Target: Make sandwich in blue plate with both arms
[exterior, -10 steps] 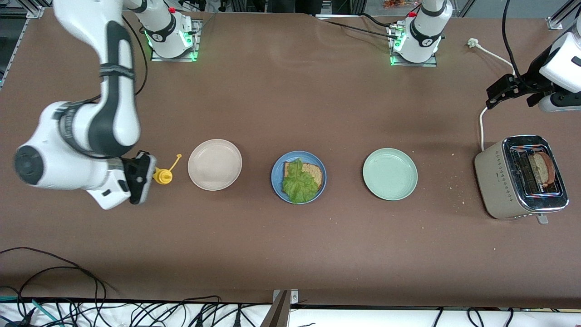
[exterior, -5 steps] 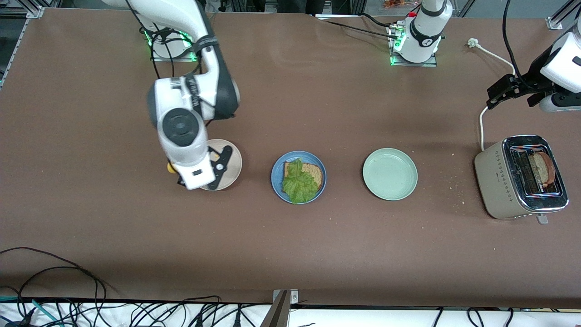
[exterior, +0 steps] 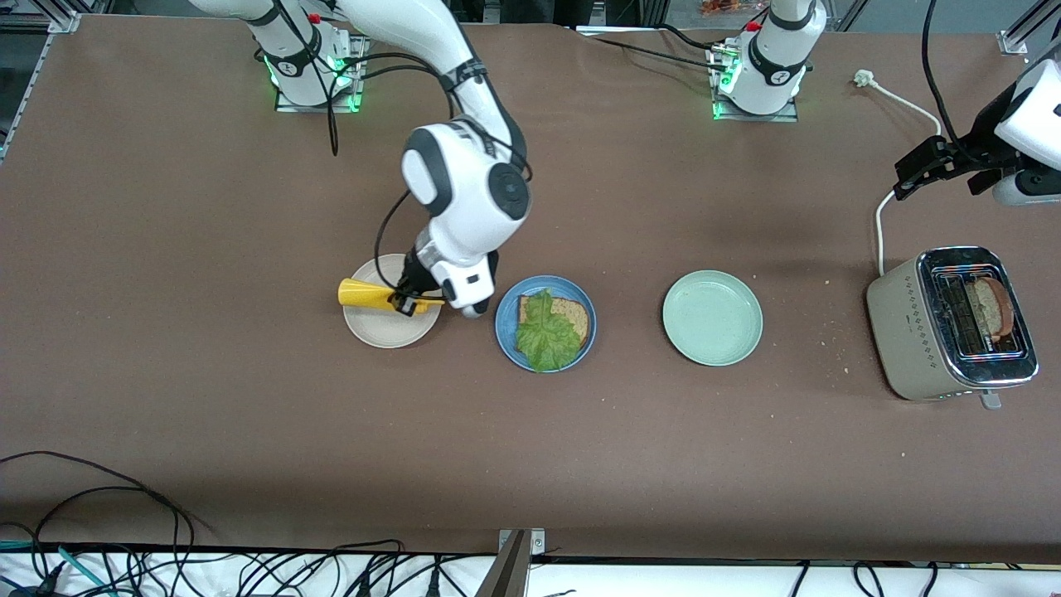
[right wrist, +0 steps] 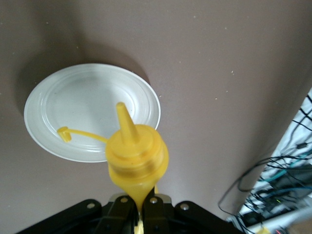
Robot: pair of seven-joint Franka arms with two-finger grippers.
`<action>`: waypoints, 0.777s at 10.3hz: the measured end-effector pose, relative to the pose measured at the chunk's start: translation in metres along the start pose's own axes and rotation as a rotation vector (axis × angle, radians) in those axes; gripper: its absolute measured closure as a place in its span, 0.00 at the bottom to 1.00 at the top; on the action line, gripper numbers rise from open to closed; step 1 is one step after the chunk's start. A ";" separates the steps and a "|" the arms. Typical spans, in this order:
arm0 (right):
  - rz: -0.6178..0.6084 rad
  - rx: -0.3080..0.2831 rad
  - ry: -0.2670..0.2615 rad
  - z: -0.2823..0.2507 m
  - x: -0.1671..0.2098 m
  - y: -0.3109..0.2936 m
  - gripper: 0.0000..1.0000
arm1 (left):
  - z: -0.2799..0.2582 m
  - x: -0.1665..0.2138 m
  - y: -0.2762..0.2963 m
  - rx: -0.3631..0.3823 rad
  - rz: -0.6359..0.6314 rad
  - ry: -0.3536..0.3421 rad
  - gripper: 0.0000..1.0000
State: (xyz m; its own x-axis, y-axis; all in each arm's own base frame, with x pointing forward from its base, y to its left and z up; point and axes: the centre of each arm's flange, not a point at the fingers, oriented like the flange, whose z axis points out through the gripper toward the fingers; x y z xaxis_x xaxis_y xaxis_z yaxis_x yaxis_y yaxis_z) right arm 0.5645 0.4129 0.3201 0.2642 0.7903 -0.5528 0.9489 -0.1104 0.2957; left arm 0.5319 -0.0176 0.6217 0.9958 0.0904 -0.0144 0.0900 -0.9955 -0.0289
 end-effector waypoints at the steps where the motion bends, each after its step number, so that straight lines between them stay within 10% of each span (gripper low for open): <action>1: -0.010 -0.060 -0.050 -0.001 0.018 -0.019 0.95 | 0.000 0.000 -0.002 0.000 -0.006 0.000 0.00; 5: -0.099 -0.245 -0.170 -0.010 0.058 -0.064 0.94 | 0.010 0.011 -0.035 -0.012 -0.068 -0.004 0.00; 8: -0.112 -0.280 -0.180 -0.017 0.061 -0.069 0.94 | 0.019 0.016 -0.034 -0.013 -0.067 -0.017 0.00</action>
State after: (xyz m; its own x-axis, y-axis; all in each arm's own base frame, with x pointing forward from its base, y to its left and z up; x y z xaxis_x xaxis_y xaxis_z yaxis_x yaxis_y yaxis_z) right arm 0.5125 0.4788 0.2795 0.2112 0.6667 -0.7148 0.8961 0.1600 0.4140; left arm 0.5449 0.0182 0.6037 0.9870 0.1576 -0.0299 0.1571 -0.9874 -0.0178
